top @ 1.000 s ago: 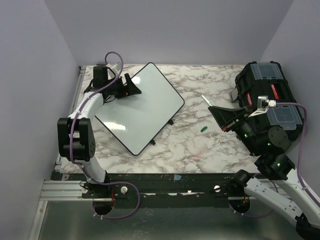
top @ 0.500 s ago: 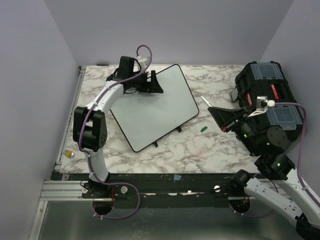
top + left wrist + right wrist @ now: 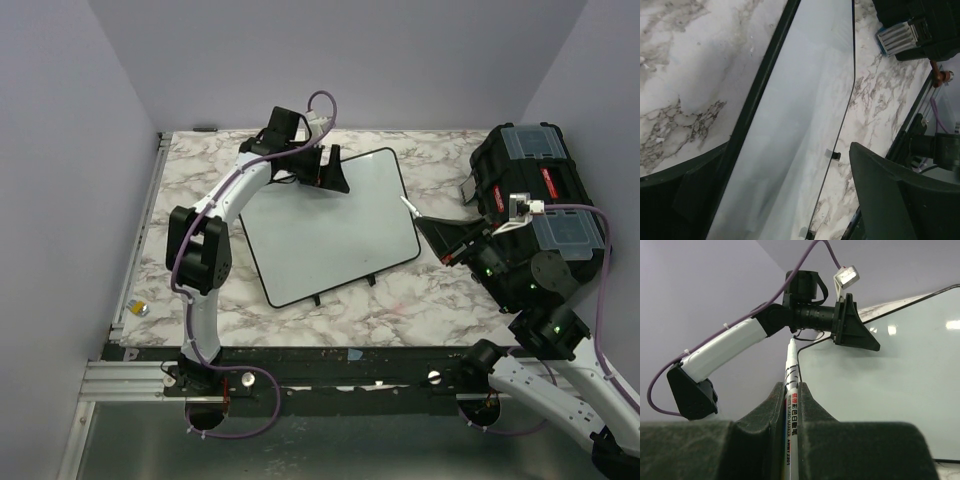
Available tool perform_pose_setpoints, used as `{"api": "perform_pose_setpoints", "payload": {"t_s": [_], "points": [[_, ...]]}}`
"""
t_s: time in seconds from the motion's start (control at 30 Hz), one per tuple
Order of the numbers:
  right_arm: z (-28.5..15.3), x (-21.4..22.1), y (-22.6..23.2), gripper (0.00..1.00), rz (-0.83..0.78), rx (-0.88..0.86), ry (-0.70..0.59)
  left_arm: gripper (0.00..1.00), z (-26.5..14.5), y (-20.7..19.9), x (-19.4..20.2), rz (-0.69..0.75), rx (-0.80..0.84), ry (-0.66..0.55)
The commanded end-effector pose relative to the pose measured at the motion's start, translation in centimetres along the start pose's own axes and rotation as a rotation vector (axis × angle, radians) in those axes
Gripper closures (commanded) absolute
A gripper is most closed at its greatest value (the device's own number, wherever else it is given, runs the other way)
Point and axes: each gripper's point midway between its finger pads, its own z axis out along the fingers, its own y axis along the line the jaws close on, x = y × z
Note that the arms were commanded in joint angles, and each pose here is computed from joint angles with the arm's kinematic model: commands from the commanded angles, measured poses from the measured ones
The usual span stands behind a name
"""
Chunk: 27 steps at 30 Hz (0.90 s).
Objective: Write a sentence on the whiteboard
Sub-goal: Move the whiteboard to the center of the board, then hold the whiteboard on the whiteboard stand.
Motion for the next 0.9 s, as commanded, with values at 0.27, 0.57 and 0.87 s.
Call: {"api": "perform_pose_setpoints", "payload": {"t_s": [0.27, 0.57, 0.87], "points": [[0.0, 0.3, -0.1, 0.99, -0.004, 0.011, 0.022, 0.09, -3.7, 0.8, -3.5, 0.123, -0.112, -0.022], [0.1, 0.6, -0.2, 0.99, 0.006, 0.02, 0.034, 0.18, -5.8, 5.2, -1.4, 0.098, -0.165, 0.029], [0.4, 1.1, 0.0, 0.99, 0.006, 0.009, 0.058, 0.31, -6.6, 7.6, 0.1, 0.045, -0.126, 0.022]]}}
